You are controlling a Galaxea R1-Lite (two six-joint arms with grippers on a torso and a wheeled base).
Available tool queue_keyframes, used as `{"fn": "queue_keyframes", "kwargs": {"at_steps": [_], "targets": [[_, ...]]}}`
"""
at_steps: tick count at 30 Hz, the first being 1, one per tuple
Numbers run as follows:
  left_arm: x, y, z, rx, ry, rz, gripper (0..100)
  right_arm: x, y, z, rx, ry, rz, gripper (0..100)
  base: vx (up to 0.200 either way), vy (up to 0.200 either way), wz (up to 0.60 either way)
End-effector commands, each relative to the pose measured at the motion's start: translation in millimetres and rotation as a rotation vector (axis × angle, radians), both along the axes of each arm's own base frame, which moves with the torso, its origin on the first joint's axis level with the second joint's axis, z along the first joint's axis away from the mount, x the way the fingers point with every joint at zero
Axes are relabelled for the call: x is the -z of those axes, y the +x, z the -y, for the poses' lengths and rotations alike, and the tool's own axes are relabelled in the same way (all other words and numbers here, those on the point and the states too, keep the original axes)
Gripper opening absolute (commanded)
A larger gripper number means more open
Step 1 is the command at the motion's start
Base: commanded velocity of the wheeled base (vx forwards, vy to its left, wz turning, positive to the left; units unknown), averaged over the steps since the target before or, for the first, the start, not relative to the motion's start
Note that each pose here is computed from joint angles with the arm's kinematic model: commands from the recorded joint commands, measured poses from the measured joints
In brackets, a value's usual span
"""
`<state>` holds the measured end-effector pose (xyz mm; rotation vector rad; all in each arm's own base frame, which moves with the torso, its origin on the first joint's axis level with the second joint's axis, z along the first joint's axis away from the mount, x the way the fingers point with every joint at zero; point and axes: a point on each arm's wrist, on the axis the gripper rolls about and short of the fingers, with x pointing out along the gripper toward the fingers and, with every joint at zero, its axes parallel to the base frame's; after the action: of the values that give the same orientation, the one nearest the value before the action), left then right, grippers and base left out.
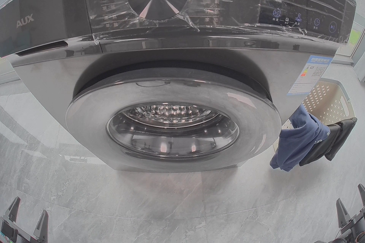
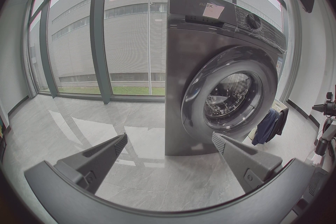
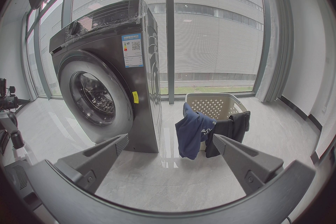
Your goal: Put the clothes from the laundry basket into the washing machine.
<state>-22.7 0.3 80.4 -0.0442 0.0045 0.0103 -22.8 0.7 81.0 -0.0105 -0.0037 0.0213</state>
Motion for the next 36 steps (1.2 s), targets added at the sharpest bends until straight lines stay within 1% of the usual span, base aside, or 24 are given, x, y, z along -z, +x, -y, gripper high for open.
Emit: {"fn": "queue_keyframes", "kwargs": {"at_steps": [1, 2, 11, 24, 28, 29, 31, 32, 33, 34, 35, 36], "targets": [[4.2, 0.5, 0.0, -0.001, 0.0, -0.008, 100, 5.1, 0.4, 0.0, -0.002, 0.0, -0.005, 100, 0.0, 0.0, 0.0], [4.1, 0.5, 0.0, -0.001, 0.0, -0.006, 100, 5.1, 0.4, 0.0, 0.0, 0.0, -0.005, 100, 0.0, 0.0, 0.0], [4.2, 0.5, 0.0, -0.001, 0.0, -0.008, 100, 5.1, 0.4, 0.0, 0.0, 0.0, -0.005, 100, 0.2, 0.0, 0.0], [4.1, 0.5, 0.0, -0.001, 0.0, -0.006, 100, 5.1, 0.4, 0.0, -0.003, 0.0, -0.005, 100, 0.0, 0.0, 0.0], [4.1, 0.5, 0.0, -0.001, 0.0, -0.006, 100, 5.3, 0.3, 0.0, 0.0, 0.009, -0.005, 100, 0.0, 0.0, 0.0], [4.2, 0.5, 0.0, -0.001, 0.0, -0.008, 100, 4.6, 0.1, 0.1, 0.003, 0.007, 0.004, 100, 0.0, 0.0, 0.0], [4.1, 0.5, 0.0, -0.001, 0.0, -0.006, 100, -3.1, -1.7, -0.1, -0.005, 0.007, 0.047, 100, 0.0, 0.0, 0.0], [4.1, 0.5, 0.0, -0.001, 0.0, -0.006, 100, -28.5, -9.0, -0.2, -0.011, 0.017, 0.157, 100, 0.0, 0.0, 0.0], [4.2, 0.5, 0.0, -0.001, 0.0, -0.008, 100, -49.0, -12.7, 0.1, -0.01, 0.043, 0.207, 100, 0.0, 0.0, 0.0], [4.2, 0.5, 0.0, -0.001, 0.0, -0.008, 100, -51.3, -12.6, 0.1, -0.01, 0.048, 0.207, 100, 0.0, 0.0, 0.0], [4.2, 0.5, 0.0, -0.001, 0.0, -0.008, 100, -67.9, -0.3, 0.0, -0.019, 0.103, 0.113, 100, 0.0, 0.0, 0.0], [4.2, 0.5, 0.0, -0.001, 0.0, -0.008, 100, -66.6, 6.8, -0.2, -0.028, 0.117, 0.048, 100, 0.0, 0.0, 0.0]]}}
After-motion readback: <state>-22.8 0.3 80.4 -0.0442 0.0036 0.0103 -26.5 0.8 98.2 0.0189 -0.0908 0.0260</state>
